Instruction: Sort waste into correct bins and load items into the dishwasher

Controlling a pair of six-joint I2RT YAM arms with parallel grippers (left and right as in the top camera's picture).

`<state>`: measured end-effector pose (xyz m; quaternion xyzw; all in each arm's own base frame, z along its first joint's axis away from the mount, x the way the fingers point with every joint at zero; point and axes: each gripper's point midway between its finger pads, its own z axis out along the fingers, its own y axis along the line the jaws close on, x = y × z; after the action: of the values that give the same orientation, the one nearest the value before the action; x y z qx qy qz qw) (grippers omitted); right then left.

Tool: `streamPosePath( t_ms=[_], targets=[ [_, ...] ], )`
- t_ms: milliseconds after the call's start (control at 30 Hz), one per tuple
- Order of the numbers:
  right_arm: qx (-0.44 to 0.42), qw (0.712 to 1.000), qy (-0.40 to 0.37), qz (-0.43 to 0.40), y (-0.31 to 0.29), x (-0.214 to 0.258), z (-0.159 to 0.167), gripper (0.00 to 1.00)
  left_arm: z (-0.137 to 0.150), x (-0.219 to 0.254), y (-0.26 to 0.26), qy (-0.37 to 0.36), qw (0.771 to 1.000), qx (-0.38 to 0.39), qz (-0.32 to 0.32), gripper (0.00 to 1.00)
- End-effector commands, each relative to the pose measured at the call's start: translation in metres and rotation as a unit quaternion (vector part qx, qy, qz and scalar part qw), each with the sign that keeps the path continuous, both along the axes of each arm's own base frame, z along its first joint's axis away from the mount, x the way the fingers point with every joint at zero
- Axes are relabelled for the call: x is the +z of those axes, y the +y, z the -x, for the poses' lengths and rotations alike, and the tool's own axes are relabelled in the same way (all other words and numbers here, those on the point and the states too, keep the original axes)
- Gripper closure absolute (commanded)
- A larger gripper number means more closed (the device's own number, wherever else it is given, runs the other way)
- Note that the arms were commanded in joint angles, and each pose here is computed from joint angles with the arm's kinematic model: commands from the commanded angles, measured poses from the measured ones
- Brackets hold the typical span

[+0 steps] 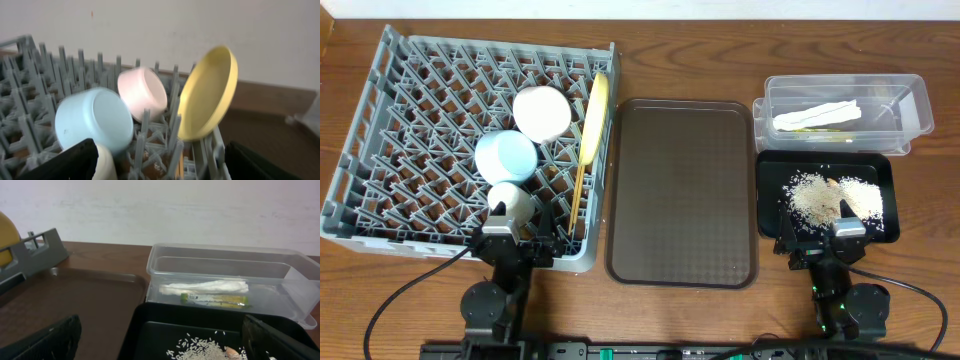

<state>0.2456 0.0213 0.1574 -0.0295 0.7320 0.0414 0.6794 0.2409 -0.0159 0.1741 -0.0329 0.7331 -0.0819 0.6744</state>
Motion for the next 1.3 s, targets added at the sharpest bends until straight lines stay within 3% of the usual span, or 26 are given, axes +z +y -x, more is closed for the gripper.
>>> streamPosePath(
  t_ms=[0,267,1267],
  targets=[
    [0.003,1.000,-0.001,0.006,0.002,0.000,0.000,0.01,-0.006,-0.008,0.006,-0.024,1.000,0.017,-0.007,0.16],
    [0.003,1.000,-0.001,0.006,0.002,0.000,0.000,0.01,-0.003,-0.037,0.006,0.036,0.999,0.014,-0.031,0.16],
    [0.003,1.000,-0.001,0.006,0.002,0.000,0.000,0.01,-0.003,-0.037,0.006,0.035,0.999,0.013,-0.030,0.16]
  ],
)
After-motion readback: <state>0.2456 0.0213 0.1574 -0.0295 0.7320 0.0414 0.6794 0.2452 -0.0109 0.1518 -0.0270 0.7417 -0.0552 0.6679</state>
